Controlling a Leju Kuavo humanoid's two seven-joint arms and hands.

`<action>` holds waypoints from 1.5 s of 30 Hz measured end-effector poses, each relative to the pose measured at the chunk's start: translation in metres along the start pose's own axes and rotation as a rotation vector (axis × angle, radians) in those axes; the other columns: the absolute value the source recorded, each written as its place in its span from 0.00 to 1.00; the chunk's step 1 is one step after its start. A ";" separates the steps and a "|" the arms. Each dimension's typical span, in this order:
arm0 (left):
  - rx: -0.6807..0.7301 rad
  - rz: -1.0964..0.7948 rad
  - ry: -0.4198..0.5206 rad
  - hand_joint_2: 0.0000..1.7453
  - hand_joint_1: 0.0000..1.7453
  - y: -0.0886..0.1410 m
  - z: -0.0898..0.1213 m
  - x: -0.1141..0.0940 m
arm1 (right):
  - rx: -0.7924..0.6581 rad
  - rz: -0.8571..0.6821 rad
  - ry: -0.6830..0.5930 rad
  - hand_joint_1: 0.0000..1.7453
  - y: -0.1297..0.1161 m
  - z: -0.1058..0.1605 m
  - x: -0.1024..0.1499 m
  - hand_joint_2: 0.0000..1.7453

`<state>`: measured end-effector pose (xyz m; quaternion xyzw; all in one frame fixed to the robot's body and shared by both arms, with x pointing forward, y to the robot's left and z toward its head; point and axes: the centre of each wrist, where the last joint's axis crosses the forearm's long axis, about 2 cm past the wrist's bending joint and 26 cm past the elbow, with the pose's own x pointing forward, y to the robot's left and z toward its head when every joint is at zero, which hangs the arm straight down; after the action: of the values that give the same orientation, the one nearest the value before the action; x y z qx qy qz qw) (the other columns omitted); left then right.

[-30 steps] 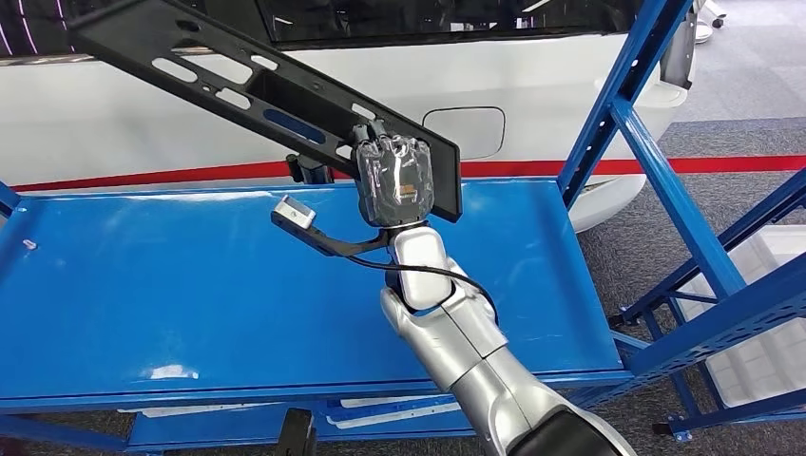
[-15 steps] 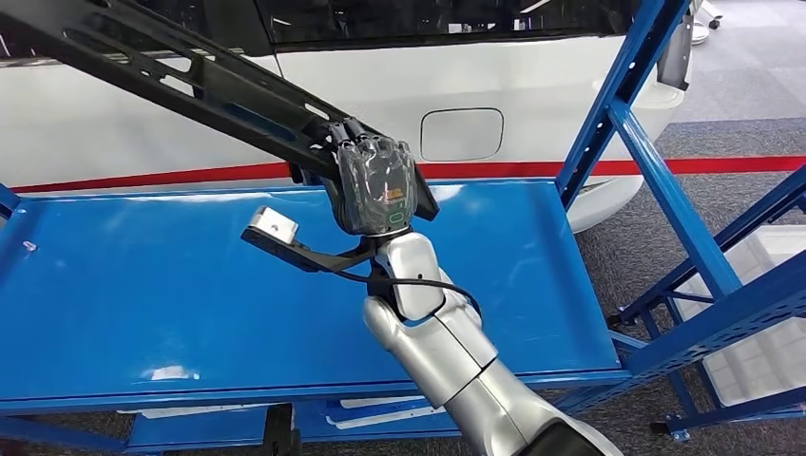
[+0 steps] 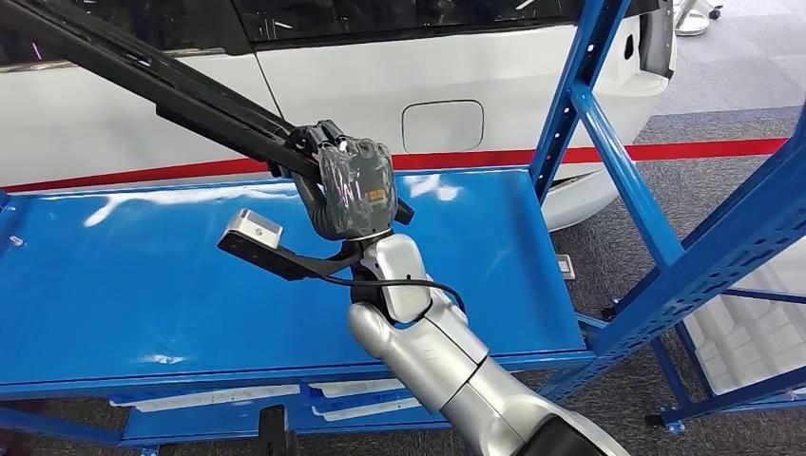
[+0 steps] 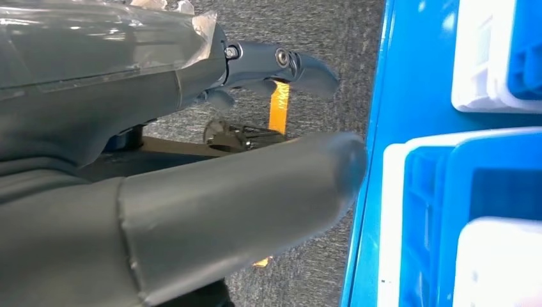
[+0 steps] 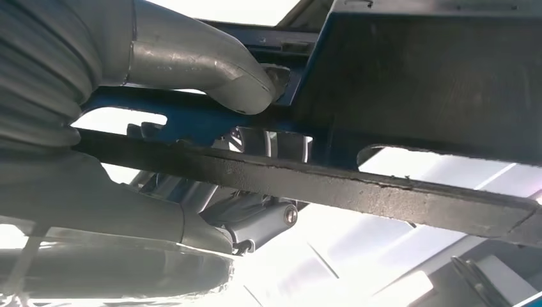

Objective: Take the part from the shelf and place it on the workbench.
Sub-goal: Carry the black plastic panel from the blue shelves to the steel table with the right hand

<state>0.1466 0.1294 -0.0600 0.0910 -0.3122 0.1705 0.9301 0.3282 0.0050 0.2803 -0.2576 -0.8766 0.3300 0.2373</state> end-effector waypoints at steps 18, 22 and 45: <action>0.077 0.035 0.024 0.00 0.00 0.033 -0.005 -0.025 | 0.051 -0.289 0.036 1.00 -0.001 -0.016 0.016 1.00; 0.098 0.035 0.008 0.00 0.00 0.037 -0.004 -0.028 | 0.074 -0.388 0.070 1.00 0.004 -0.012 0.014 1.00; 0.207 0.103 0.048 0.00 0.00 0.086 -0.023 -0.032 | 0.071 -0.423 0.046 1.00 0.009 -0.014 -0.006 1.00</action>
<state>0.1031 0.2074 -0.0923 0.1662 -0.2750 0.2515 0.9130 0.3434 0.0138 0.2818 -0.0669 -0.8934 0.2973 0.3302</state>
